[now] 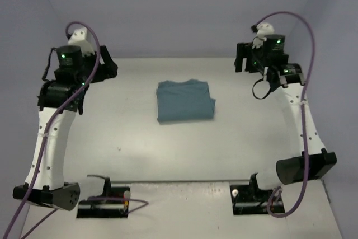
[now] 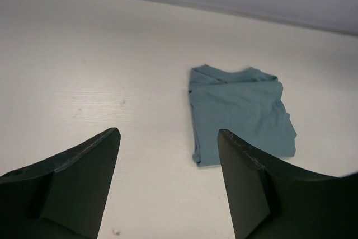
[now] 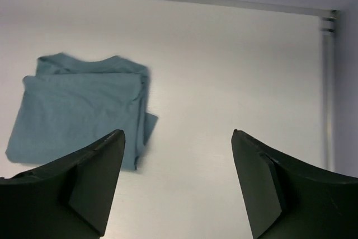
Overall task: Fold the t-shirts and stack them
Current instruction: Fold the long partially folded tshirt into a neat square
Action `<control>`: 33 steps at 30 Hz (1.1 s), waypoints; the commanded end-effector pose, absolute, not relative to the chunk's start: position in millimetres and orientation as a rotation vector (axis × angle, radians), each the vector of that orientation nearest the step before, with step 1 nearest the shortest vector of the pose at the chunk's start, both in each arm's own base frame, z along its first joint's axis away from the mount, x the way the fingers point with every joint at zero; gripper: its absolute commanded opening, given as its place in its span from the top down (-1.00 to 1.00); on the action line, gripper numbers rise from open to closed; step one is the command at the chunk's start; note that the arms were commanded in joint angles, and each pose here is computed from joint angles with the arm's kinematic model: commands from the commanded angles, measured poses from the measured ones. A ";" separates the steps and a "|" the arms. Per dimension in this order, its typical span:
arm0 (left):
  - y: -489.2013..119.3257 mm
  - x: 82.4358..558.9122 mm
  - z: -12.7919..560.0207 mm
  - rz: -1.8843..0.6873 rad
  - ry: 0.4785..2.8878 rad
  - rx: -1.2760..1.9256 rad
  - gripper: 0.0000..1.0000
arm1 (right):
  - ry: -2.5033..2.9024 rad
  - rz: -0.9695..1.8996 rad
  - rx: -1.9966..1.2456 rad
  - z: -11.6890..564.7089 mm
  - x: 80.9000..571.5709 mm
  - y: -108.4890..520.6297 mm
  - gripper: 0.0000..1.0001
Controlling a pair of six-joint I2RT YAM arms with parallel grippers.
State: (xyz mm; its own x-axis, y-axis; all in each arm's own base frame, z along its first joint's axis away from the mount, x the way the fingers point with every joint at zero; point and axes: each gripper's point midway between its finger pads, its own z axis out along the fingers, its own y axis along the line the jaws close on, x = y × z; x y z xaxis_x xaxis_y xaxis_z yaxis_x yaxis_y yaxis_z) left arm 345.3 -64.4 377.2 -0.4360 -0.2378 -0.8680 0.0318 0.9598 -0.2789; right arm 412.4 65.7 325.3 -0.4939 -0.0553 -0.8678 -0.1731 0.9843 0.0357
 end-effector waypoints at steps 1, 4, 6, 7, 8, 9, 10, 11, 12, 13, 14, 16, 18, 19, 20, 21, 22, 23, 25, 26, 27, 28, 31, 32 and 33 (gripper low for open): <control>-25.3 289.0 385.5 -0.104 1.992 -0.182 -0.40 | 2.004 -0.067 0.069 348.8 366.5 16.5 -0.59; -13.7 256.3 385.2 -0.055 1.989 -0.187 -0.41 | 1.940 -0.083 0.138 358.6 332.5 4.7 -0.80; -9.2 237.8 381.0 -0.044 1.987 -0.198 -0.41 | 1.888 -0.089 0.178 366.5 309.8 -2.4 -0.96; -7.6 230.8 378.1 -0.039 1.990 -0.203 -0.41 | 1.882 -0.097 0.193 362.6 300.6 -5.6 -1.00; -6.1 226.3 374.2 -0.030 1.998 -0.207 -0.41 | 1.877 -0.105 0.204 358.1 291.7 -8.6 -1.00; -4.5 222.5 369.5 -0.018 2.009 -0.211 -0.41 | 1.850 -0.106 0.216 360.6 281.1 -11.6 -1.00; -3.4 221.6 360.6 -0.005 2.031 -0.214 -0.41 | 1.847 -0.114 0.227 355.3 275.8 -14.1 -1.00; -3.1 221.2 353.2 0.001 2.048 -0.215 -0.41 | 1.834 -0.118 0.241 353.4 269.4 -16.7 -1.00; -3.8 220.4 349.3 -0.005 2.054 -0.219 -0.41 | 1.816 -0.120 0.258 354.4 263.4 -19.2 -1.00; -5.0 219.8 345.7 -0.014 2.060 -0.224 -0.41 | 1.808 -0.125 0.273 353.0 260.4 -21.4 -1.00; -5.8 219.3 343.8 -0.023 2.062 -0.231 -0.41 | 1.804 -0.128 0.280 352.2 258.6 -22.5 -1.00; -7.0 219.1 340.7 -0.032 2.067 -0.238 -0.41 | 1.799 -0.136 0.276 352.0 257.7 -23.7 -1.00; -7.2 218.2 339.9 -0.034 2.069 -0.237 -0.41 | 1.798 -0.137 0.277 352.5 259.3 -23.7 -1.00; -7.3 217.6 339.9 -0.035 2.068 -0.235 -0.41 | 1.800 -0.133 0.276 352.5 261.1 -22.9 -1.00; -7.6 217.1 339.7 -0.036 2.068 -0.232 -0.41 | 1.801 -0.126 0.273 352.6 263.2 -21.5 -1.00; -7.8 216.6 338.5 -0.036 2.070 -0.229 -0.41 | 1.801 -0.114 0.264 353.3 266.2 -18.8 -1.00; -7.9 216.2 336.7 -0.036 2.074 -0.227 -0.41 | 1.798 -0.102 0.256 354.3 269.3 -16.4 -1.00; -8.0 216.0 334.4 -0.035 2.080 -0.227 -0.41 | 1.793 -0.091 0.251 355.7 272.5 -14.3 -1.00; -9.7 215.7 329.0 -0.046 2.092 -0.230 -0.41 | 1.792 -0.077 0.239 357.2 277.3 -11.2 -1.00; -10.7 215.5 327.1 -0.053 2.097 -0.232 -0.41 | 1.792 -0.077 0.233 357.6 279.0 -10.7 -1.00; -11.5 215.4 326.3 -0.058 2.099 -0.231 -0.41 | 1.787 -0.077 0.230 359.3 279.6 -10.4 -1.00; -12.2 215.3 325.9 -0.061 2.101 -0.229 -0.41 | 1.783 -0.077 0.228 360.5 280.0 -10.3 -1.00; -12.0 215.6 327.3 -0.057 2.100 -0.219 -0.41 | 1.772 -0.074 0.228 362.6 281.6 -10.1 -1.00; -12.0 215.7 328.3 -0.056 2.098 -0.217 -0.41 | 1.767 -0.072 0.228 363.7 282.1 -9.8 -1.00; -12.1 216.1 328.3 -0.056 2.099 -0.216 -0.41 | 1.764 -0.072 0.227 364.4 282.6 -9.7 -1.00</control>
